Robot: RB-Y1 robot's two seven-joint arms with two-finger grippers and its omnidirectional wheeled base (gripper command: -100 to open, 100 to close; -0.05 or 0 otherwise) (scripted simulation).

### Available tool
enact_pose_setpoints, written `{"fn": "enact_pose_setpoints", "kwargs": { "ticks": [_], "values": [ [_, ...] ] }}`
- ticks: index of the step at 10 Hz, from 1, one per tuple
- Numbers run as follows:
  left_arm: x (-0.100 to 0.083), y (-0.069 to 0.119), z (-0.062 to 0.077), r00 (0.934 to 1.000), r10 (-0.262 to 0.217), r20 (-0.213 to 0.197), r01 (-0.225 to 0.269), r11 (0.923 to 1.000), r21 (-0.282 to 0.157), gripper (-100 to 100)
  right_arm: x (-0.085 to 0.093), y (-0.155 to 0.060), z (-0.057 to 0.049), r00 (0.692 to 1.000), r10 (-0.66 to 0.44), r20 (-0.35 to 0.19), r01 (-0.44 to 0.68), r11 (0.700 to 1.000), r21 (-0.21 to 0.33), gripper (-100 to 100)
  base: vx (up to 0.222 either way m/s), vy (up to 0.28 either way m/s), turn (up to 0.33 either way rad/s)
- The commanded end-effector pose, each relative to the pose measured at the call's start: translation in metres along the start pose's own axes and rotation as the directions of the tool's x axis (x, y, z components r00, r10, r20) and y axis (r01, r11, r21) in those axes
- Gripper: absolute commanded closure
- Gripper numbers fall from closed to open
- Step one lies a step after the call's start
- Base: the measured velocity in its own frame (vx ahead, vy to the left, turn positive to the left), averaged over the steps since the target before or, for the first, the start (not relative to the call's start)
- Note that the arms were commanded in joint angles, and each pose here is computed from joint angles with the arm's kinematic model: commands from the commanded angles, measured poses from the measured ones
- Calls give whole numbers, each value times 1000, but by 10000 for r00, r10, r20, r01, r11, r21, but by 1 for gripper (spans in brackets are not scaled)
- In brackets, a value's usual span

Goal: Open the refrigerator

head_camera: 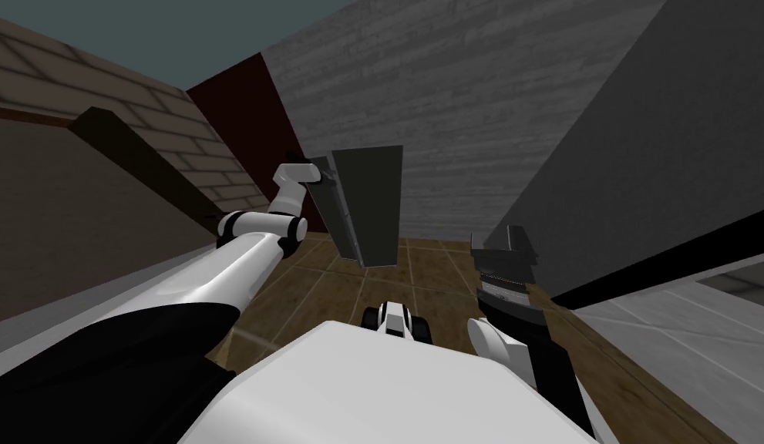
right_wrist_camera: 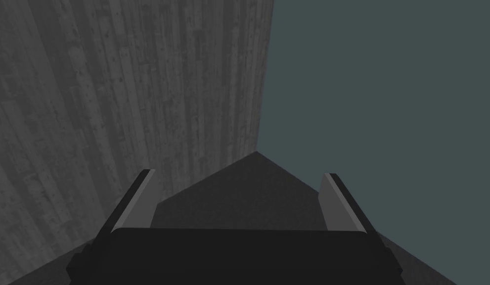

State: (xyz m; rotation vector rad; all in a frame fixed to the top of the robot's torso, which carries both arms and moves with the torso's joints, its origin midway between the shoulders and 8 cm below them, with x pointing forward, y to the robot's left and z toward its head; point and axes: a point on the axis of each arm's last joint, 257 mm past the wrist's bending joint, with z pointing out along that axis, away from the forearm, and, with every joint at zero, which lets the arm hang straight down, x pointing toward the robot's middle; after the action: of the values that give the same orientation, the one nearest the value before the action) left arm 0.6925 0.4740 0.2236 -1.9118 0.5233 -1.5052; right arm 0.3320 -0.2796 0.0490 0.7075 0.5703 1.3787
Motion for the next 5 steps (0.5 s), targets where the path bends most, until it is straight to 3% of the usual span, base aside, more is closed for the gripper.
{"fn": "enact_pose_setpoints", "kwargs": {
  "ticks": [1, 3, 4, 5],
  "values": [
    [12, 12, 0, 10000, -4, -17, 4, 10000, 24, 100, 0, 0, 0, 10000, 0, 1, 0, 10000, 1, 0, -43, -123, 115],
    [30, 26, 1, 10000, 56, -45, -55, 9999, 133, 100, 0, 0, 0, 10000, 0, 1, 0, 10000, 1, 0, -52, -166, 322],
    [24, 23, 0, 10000, 61, -31, -61, 9999, 89, 100, 0, 0, 0, 10000, 0, 1, 0, 10000, 0, 0, -27, -82, 88],
    [43, 21, -6, 9994, 0, -338, 3, 10000, 95, -100, 0, 0, 0, 10000, 0, -1, 0, 10000, 0, 0, 58, 77, -104]
  ]
}}
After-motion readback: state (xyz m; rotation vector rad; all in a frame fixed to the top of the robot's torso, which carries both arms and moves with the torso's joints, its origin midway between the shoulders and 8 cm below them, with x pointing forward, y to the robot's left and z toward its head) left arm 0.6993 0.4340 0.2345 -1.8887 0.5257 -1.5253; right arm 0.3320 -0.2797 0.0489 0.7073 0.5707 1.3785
